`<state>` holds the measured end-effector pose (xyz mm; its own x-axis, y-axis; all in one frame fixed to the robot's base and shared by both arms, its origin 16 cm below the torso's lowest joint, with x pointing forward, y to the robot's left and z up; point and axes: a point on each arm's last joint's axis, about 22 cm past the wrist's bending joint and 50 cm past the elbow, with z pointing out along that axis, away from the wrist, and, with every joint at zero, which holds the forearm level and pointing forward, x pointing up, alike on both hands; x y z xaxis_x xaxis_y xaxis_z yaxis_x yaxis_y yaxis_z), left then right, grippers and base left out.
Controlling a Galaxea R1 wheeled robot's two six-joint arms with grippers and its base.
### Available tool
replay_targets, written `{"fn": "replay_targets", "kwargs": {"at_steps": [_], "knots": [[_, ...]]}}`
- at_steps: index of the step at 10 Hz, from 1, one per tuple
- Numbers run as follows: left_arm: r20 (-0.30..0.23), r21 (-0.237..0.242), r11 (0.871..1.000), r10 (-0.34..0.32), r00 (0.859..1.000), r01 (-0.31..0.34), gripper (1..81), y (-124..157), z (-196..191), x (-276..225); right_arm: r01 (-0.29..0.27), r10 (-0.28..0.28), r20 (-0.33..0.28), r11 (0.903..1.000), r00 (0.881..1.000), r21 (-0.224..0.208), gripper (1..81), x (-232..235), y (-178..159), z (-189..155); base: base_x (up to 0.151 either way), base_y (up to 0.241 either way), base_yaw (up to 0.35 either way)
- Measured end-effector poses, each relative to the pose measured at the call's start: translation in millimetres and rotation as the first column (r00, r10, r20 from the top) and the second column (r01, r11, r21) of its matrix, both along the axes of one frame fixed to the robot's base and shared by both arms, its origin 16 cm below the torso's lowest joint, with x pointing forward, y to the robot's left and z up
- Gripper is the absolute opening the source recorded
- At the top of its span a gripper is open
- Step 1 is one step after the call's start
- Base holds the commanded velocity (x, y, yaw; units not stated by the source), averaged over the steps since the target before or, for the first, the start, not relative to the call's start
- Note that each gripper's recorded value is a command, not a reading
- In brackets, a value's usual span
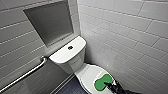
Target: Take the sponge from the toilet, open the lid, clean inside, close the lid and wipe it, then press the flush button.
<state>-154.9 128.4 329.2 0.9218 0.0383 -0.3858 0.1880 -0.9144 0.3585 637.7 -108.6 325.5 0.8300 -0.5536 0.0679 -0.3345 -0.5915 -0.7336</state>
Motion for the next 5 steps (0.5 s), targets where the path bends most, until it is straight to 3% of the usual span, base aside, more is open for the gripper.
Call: {"fn": "replay_targets", "kwargs": {"at_steps": [3, 5], "knots": [[-0.001, 0.0, 1.0, -0.001, 1.0, 0.001, 81.1, 0.4, 0.0, -0.3, -0.017, 0.017, 0.022, 0.9998, 1.0, -0.003, 81.1, 0.7, 3.3, 1.5, 0.0, 0.0, 0.0], [-0.031, -0.006, 1.0, -0.013, 0.999, 0.013, 81.1, -0.7, 2.8, -6.7, -0.018, 0.017, 0.088, 0.9998, 0.996, 0.009, 81.1, 0.4, 4.8, 5.1, 0.0, 0.0, 0.0]]}}
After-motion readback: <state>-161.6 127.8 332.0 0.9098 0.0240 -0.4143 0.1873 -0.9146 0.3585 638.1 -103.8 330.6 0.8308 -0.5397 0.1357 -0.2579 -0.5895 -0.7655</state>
